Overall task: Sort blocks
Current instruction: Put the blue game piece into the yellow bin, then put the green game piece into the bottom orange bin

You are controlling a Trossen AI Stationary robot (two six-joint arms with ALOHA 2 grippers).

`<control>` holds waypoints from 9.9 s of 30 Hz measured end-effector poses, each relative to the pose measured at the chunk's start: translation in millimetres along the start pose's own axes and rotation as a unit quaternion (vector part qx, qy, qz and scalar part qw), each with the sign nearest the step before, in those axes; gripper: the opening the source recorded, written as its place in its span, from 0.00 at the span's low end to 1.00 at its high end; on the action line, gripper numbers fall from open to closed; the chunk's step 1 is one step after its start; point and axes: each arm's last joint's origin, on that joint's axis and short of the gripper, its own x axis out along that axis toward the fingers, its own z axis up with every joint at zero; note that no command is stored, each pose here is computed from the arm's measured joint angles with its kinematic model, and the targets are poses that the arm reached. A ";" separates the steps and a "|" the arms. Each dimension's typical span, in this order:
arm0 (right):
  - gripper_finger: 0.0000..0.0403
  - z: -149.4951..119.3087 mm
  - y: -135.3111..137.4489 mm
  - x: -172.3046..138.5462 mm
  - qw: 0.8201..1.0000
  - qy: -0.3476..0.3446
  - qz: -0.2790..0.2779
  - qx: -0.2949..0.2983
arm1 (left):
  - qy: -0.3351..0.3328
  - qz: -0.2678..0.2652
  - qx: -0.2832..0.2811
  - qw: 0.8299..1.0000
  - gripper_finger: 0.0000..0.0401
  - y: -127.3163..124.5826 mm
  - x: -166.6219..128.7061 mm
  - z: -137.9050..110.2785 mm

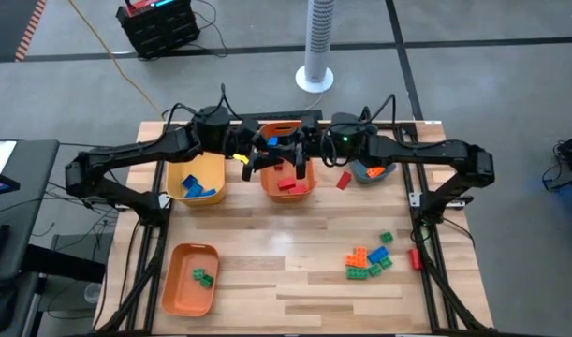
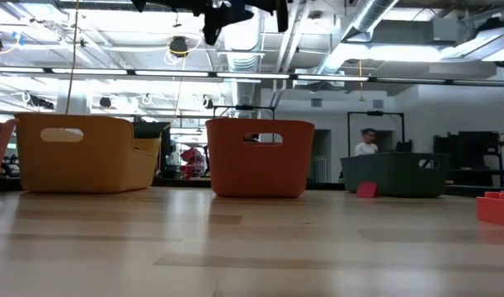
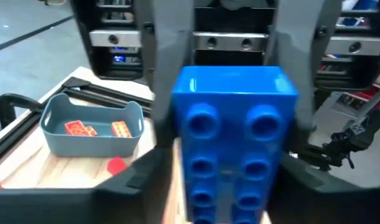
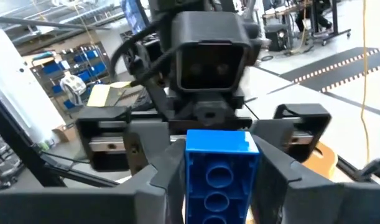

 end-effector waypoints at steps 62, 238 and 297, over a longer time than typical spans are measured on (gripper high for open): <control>0.56 -158.1 36.7 -143.5 0.655 0.639 -0.279 0.291 | 0.268 0.315 -0.074 0.908 0.63 10.9 -118.2 -10.5; 0.35 -3.0 -5.9 -25.4 0.952 -0.010 0.064 0.298 | 0.022 0.118 0.332 0.936 0.63 -53.8 -10.3 28.5; 0.59 15.8 -75.1 -133.7 0.960 0.169 -0.127 0.185 | 0.569 0.095 -0.270 0.771 0.35 -140.1 -108.4 -124.6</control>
